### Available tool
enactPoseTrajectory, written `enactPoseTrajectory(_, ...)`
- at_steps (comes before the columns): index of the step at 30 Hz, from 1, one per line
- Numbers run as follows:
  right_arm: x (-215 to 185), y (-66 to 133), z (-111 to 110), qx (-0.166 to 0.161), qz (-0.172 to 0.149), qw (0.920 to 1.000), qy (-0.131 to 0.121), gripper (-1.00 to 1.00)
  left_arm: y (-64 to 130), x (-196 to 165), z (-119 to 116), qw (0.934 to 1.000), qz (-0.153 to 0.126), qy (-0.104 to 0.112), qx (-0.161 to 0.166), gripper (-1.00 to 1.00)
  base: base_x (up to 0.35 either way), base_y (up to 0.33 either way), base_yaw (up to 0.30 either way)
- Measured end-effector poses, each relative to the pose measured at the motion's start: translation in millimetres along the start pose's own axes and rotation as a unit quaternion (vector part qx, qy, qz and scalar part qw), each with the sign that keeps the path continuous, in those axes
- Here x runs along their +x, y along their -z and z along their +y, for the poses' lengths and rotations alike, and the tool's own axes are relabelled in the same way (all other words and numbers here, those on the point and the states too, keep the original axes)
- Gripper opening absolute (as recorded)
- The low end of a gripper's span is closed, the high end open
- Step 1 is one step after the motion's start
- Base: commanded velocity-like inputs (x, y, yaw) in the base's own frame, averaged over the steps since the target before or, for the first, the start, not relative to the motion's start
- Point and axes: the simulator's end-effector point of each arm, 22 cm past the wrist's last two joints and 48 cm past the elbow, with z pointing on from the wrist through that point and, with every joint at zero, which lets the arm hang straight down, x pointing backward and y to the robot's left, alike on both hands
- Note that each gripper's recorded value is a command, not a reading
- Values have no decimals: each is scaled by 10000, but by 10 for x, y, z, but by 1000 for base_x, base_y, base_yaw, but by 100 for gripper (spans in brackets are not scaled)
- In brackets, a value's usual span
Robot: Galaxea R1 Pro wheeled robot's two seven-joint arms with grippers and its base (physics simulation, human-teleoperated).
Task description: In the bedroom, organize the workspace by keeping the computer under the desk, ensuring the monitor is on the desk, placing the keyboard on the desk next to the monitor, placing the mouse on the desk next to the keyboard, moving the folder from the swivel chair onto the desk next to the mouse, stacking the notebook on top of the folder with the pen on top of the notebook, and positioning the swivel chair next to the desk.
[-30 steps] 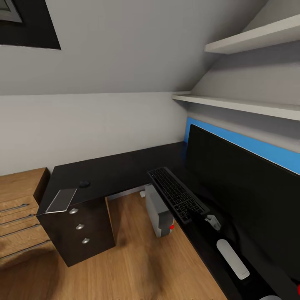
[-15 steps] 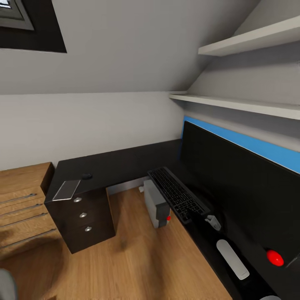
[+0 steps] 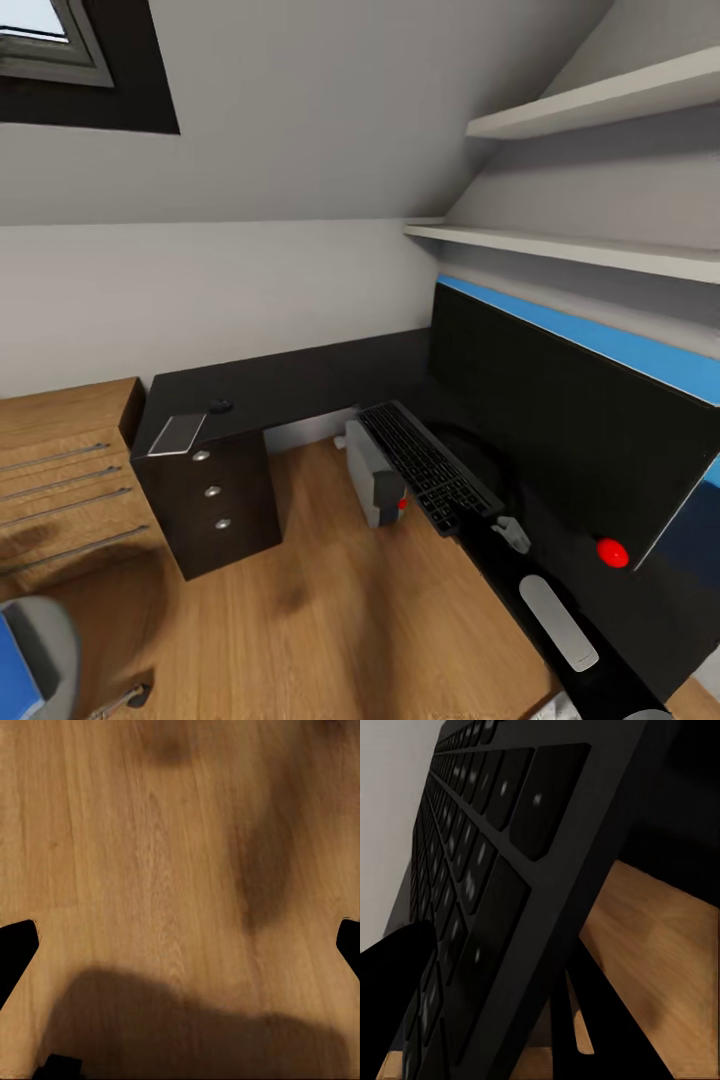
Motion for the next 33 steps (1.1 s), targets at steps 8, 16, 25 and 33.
enactPoseTrajectory(8, -42, 3, 4, 3, -85, 10000, -2, -100, 2, -1, -2, 10000, -4, -1, 5, 100, -179, -1, 0)
enactPoseTrajectory(16, -105, 5, 3, 5, -227, 9997, -5, -100, 2, 0, -5, 10000, -1, 1, 12, 100, -127, -138, 0)
enactPoseTrajectory(25, -107, 8, 2, 4, -227, 9997, -4, -100, 3, -2, -1, 10000, -4, 3, 10, 100, -19, -66, 0)
enactPoseTrajectory(33, -104, 9, -4, 6, -214, 9998, -2, -100, 3, -3, 2, 10000, -5, -2, 9, 100, 0, -40, 0)
